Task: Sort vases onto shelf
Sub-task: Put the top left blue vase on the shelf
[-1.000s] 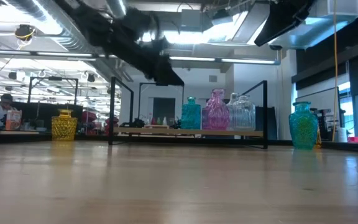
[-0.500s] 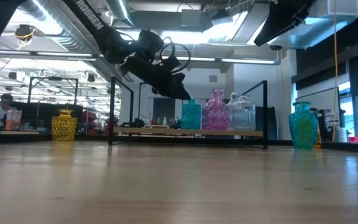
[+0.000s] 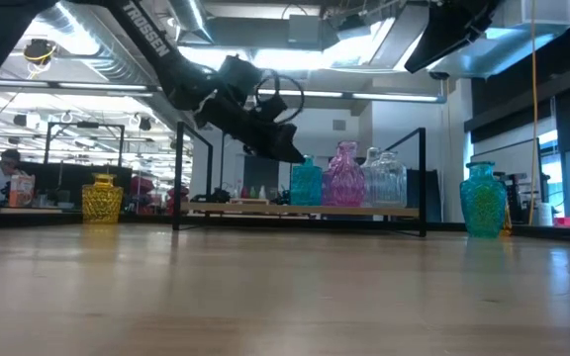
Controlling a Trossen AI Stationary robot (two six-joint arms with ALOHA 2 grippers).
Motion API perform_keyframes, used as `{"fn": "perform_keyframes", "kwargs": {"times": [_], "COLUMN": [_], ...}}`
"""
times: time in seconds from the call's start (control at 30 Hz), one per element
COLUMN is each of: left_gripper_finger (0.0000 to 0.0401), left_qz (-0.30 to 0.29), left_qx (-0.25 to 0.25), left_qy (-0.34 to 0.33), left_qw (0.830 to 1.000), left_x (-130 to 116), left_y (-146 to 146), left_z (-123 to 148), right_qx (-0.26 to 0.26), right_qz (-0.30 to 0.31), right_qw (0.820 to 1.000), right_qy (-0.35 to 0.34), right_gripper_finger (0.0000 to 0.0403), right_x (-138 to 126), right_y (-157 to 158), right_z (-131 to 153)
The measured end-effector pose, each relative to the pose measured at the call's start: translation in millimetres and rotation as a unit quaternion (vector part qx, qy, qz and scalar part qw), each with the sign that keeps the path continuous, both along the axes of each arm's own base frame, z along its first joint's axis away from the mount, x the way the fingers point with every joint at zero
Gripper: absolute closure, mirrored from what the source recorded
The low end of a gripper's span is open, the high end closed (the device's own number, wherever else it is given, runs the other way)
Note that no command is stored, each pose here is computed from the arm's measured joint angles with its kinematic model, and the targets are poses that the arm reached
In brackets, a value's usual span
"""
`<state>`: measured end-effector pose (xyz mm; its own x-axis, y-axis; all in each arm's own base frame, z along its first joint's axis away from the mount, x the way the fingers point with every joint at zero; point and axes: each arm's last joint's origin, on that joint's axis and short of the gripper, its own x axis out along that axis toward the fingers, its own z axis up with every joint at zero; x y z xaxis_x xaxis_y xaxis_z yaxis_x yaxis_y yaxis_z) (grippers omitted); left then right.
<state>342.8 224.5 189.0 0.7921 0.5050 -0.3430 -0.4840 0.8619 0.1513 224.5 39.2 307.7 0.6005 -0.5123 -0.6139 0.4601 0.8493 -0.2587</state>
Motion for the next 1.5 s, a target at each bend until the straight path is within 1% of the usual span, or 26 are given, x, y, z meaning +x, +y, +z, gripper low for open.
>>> {"fn": "perform_keyframes", "kwargs": {"times": [0.07,0.2,0.67,1.03,1.23,1.5], "left_gripper_finger": [0.0268,0.0268,0.0268,0.0268,0.0268,0.0268], "left_qz": [0.001,-0.005,0.005,0.002,0.004,0.011], "left_qx": [0.001,0.006,0.016,0.030,0.044,0.054], "left_qy": [-0.002,-0.020,-0.026,-0.024,-0.021,-0.031], "left_qw": [1.000,1.000,1.000,0.999,0.999,0.998], "left_x": [1,2,-2,-2,1,2], "left_y": [2,2,10,11,14,15], "left_z": [-4,-1,0,2,-11,-10], "right_qx": [0.000,0.002,0.002,0.002,0.002,0.003], "right_qz": [0.000,0.002,0.002,0.002,0.001,0.002], "right_qw": [1.000,1.000,1.000,1.000,1.000,1.000], "right_qy": [0.000,0.001,0.001,0.001,0.000,0.001], "right_gripper_finger": [0.0288,0.0288,0.0288,0.0288,0.0288,0.0288], "right_x": [0,0,0,0,0,0], "right_y": [0,0,0,0,0,0], "right_z": [0,0,0,0,0,0]}}
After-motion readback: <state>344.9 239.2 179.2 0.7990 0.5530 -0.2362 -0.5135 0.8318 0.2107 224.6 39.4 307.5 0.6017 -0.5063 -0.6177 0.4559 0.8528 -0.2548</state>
